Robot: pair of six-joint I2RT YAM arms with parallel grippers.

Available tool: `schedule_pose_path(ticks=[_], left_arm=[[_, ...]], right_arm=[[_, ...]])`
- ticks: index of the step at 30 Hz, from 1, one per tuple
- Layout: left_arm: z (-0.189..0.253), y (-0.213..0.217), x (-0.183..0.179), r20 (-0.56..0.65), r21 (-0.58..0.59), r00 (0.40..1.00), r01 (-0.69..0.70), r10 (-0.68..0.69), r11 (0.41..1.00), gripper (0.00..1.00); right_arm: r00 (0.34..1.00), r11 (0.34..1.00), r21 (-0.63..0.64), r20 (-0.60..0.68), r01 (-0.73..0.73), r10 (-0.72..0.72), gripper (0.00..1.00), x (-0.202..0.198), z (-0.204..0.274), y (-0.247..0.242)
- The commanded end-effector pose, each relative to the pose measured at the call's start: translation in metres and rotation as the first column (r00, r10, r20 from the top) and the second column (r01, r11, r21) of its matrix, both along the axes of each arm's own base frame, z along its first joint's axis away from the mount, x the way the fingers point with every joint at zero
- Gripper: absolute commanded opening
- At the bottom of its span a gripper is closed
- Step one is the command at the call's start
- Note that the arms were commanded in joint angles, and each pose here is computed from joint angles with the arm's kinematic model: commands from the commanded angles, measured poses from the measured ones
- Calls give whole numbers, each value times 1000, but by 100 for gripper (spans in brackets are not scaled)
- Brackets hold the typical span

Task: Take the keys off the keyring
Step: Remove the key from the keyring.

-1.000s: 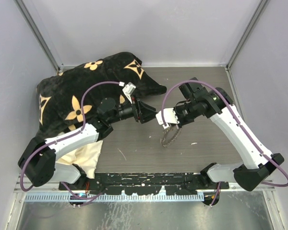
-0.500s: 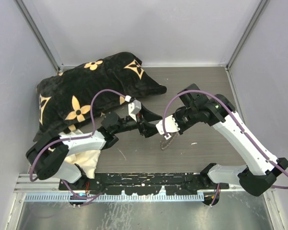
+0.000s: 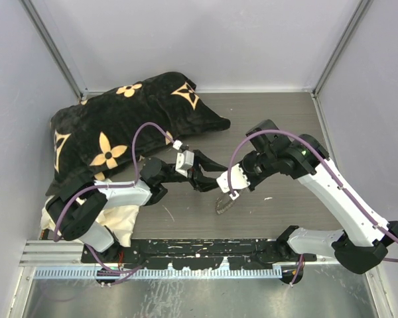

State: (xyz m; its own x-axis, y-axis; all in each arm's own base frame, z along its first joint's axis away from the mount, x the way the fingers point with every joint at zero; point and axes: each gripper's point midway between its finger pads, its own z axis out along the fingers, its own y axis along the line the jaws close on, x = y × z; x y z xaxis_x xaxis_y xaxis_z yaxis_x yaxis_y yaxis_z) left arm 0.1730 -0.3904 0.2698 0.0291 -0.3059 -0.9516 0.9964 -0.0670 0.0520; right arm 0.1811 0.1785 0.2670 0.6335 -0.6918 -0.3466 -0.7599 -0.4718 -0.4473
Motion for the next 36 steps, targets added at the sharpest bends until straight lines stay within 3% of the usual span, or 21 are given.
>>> schedule_pose_path(ticks=[1,6,20,36], left_arm=[[30,5,-22,122,-65,987,113,-104,992,46],[21,5,-25,112,-41,984,141,-136,989,46],[27,7,-4,90,-91,996,10,-1,996,46],[25,-1,-19,74,-48,987,146,-143,988,33]], right_arm=[[999,998,63,31,-23,21,1,1,18,11],[1000,997,82,27,-16,14,1,3,24,16],[1000,995,91,-9,-29,30,1,-2,23,20],[1000,996,83,-13,-27,28,1,-1,18,20]])
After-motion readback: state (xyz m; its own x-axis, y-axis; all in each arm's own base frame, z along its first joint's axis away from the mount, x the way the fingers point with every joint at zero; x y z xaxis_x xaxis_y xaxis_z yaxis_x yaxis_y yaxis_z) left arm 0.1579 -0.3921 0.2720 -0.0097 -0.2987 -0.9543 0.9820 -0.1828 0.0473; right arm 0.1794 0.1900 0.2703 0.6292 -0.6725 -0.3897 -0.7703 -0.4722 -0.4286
